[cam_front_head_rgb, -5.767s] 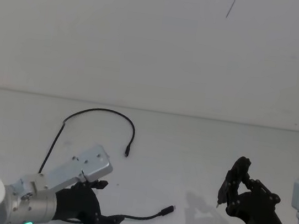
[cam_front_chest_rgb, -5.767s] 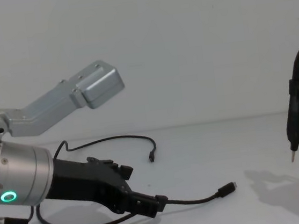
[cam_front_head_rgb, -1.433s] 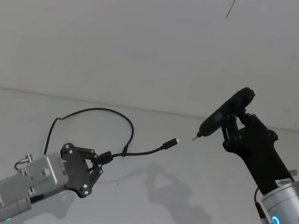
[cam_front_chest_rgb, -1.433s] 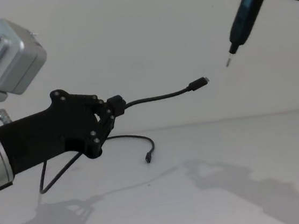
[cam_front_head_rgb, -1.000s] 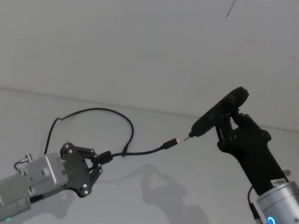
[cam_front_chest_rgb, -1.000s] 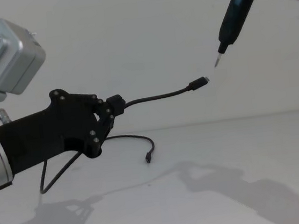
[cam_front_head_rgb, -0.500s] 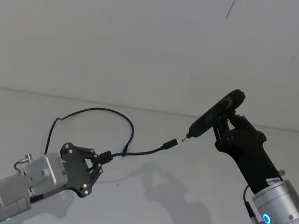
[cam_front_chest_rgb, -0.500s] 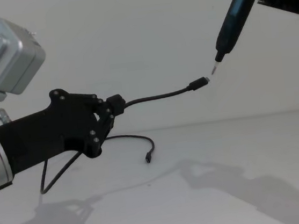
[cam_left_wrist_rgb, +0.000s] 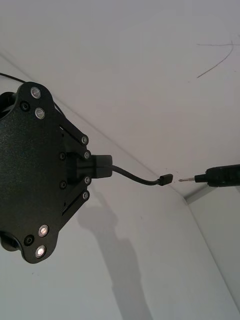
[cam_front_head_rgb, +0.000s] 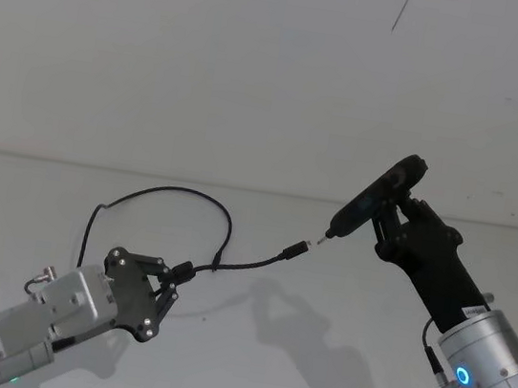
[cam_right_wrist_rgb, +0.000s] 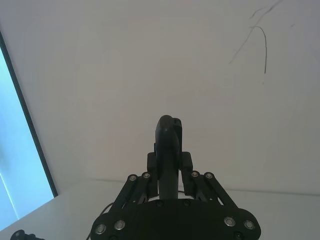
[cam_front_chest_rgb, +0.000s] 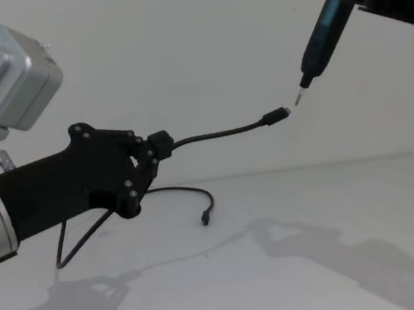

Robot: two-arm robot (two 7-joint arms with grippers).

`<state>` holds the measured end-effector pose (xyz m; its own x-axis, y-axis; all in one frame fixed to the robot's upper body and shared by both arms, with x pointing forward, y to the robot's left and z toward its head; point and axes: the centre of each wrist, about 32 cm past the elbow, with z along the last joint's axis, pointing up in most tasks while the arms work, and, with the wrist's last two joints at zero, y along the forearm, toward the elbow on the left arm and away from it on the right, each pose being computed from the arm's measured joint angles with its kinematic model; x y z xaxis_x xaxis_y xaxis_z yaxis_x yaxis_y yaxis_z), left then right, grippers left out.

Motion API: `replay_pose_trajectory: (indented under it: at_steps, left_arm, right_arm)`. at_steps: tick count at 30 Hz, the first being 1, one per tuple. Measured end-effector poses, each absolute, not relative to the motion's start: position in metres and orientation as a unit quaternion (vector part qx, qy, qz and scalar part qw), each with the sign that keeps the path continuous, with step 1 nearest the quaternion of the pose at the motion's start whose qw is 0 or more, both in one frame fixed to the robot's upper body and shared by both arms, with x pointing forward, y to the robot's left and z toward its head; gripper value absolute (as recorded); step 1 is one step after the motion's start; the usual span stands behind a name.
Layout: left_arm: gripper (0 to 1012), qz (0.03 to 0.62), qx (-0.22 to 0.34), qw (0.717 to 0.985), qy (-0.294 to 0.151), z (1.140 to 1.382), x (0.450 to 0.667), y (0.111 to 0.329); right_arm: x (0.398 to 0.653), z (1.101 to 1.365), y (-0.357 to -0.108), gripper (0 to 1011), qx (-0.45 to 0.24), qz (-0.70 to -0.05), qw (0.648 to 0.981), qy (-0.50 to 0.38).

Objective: Pick up the data cable with the one hand.

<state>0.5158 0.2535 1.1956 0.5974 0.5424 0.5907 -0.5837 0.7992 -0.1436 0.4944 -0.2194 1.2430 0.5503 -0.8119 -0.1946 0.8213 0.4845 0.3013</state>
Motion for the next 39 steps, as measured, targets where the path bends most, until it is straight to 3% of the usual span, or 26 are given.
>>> replay_pose_trajectory:
  at_steps: [39]
  left_arm:
    - [19,0.315,0.032,0.893,-0.319,1.1957,0.5158,0.2534]
  right_arm:
    - [0.5008,1.2387,-0.2212,269,0.183,-0.47,0.863,0.018]
